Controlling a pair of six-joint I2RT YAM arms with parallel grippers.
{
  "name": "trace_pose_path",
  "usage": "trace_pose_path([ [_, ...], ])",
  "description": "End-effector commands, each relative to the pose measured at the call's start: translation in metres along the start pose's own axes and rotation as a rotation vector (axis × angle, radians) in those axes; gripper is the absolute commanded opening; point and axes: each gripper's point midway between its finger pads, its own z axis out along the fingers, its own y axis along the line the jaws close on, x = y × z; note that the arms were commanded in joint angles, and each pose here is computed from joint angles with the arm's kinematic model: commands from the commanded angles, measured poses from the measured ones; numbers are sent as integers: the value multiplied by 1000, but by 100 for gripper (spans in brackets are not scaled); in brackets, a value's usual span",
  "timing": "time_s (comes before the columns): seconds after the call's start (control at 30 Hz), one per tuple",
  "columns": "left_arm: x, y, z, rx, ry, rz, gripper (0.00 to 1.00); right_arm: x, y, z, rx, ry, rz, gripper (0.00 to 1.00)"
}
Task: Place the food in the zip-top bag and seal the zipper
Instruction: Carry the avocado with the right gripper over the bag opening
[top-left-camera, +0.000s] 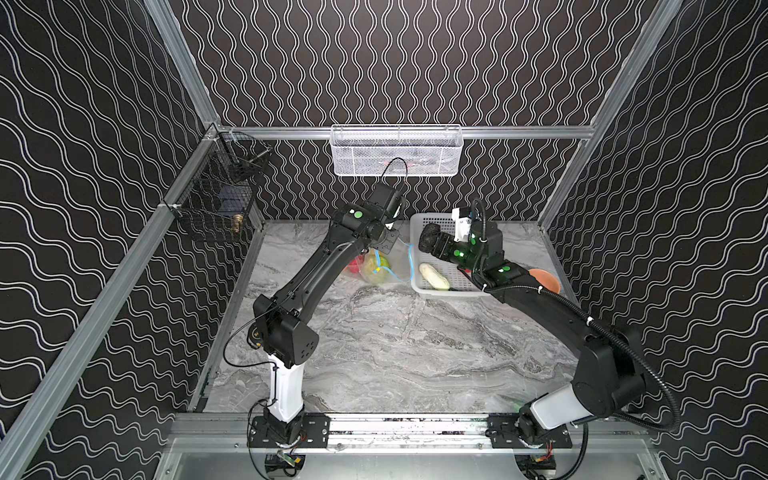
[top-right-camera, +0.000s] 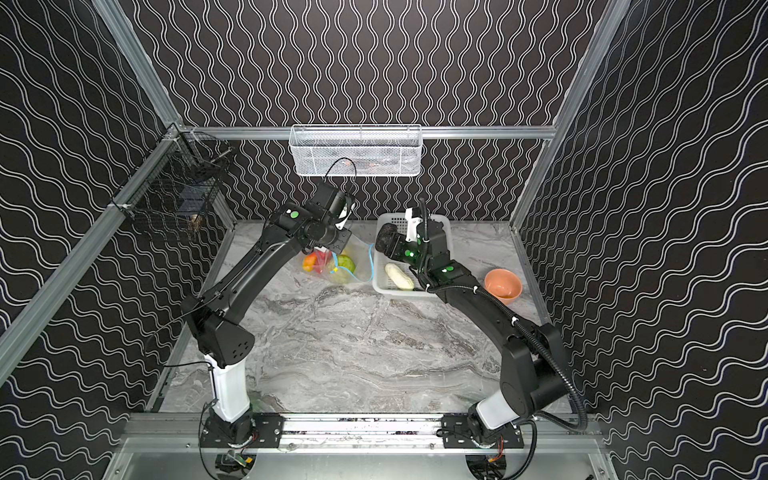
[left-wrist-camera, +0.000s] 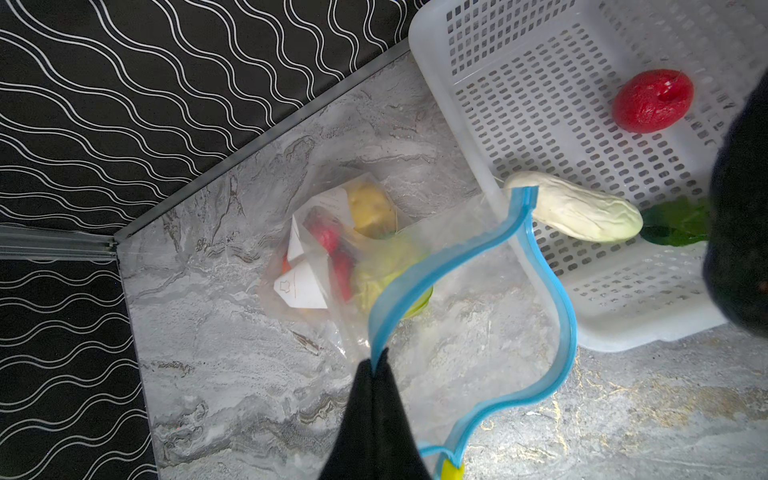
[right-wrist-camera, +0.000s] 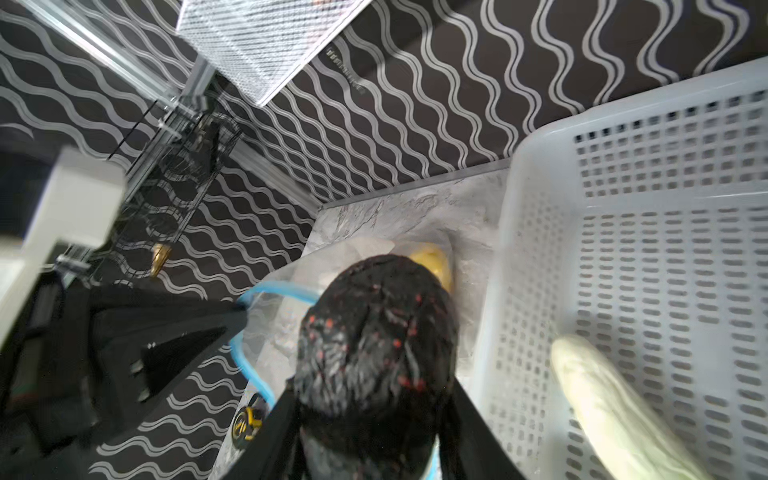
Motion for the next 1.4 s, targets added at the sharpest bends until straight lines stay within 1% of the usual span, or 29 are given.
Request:
trace_pose_path([
  [0.0, -3, 0, -4, 8, -12, -11, 0, -9, 7, -2, 3, -46, -32, 33],
  [0.2, -3, -2, -2, 15, -7, -8, 0, 1, 19, 0, -30, -29, -59, 32],
  [0.37, -3, -2, -2, 14, -7, -9, 0, 9, 32, 3, -56, -9, -113, 32],
  [0.77, -5, -1, -4, 7, -13, -4, 0, 31, 46, 21, -47, 60, -216, 31],
  [0.87, -6, -1, -6, 5, -15, 0, 0, 35, 46, 26, -34, 72, -237, 31],
  [1.07, -4, -2, -6, 6, -16, 4, 0, 38, 42, 33, 43, 79, -324, 31],
  [1.37, -6, -2, -8, 10, -24, 2, 0, 44, 34, 42, 67, 91, -371, 31],
])
